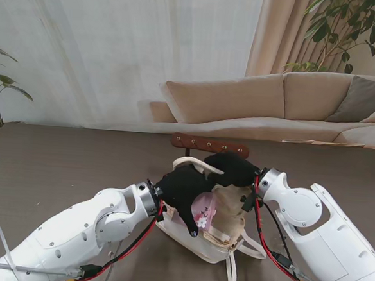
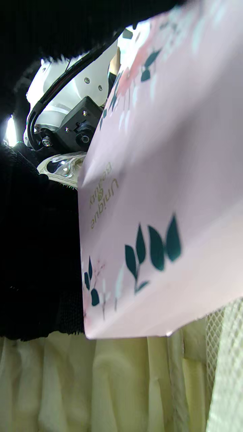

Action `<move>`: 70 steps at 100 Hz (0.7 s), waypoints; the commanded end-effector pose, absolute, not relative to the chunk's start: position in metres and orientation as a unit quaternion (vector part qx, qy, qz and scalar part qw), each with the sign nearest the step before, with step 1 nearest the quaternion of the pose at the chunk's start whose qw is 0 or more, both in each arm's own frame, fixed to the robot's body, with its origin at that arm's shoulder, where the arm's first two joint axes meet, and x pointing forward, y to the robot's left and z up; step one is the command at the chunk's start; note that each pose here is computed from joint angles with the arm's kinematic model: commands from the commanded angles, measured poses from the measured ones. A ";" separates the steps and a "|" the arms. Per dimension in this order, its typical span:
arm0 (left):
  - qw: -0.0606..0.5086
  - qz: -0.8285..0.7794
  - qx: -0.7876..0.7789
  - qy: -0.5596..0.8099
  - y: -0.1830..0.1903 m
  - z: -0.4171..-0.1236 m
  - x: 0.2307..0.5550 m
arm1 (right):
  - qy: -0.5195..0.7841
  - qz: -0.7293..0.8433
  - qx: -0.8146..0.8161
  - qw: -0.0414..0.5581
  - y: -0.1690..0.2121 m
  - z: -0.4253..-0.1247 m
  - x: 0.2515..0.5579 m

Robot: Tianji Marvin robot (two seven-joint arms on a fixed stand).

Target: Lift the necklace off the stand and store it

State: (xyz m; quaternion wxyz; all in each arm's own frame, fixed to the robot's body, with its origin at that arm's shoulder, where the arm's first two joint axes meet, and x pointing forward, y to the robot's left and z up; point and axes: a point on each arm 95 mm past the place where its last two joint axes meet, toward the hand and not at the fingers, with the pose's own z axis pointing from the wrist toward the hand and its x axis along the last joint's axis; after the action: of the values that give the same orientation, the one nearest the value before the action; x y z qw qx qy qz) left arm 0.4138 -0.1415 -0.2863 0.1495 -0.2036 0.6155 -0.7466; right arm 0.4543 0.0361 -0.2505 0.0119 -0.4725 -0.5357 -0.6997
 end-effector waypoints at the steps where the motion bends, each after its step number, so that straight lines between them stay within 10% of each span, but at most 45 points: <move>1: 0.160 -0.764 -0.194 0.594 -0.158 -0.262 0.425 | -0.557 -0.698 -0.445 0.061 0.076 -0.256 0.433; 70: 0.197 -0.751 -0.177 0.605 -0.156 -0.272 0.438 | -0.566 -0.684 -0.456 0.059 0.069 -0.259 0.435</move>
State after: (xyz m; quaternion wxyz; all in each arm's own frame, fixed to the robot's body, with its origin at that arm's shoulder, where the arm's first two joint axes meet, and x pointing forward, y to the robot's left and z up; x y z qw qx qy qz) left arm 0.4246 -0.1482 -0.2930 0.1759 -0.1825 0.6163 -0.7456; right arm 0.4596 0.0290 -0.2498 0.0014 -0.4811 -0.5432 -0.6881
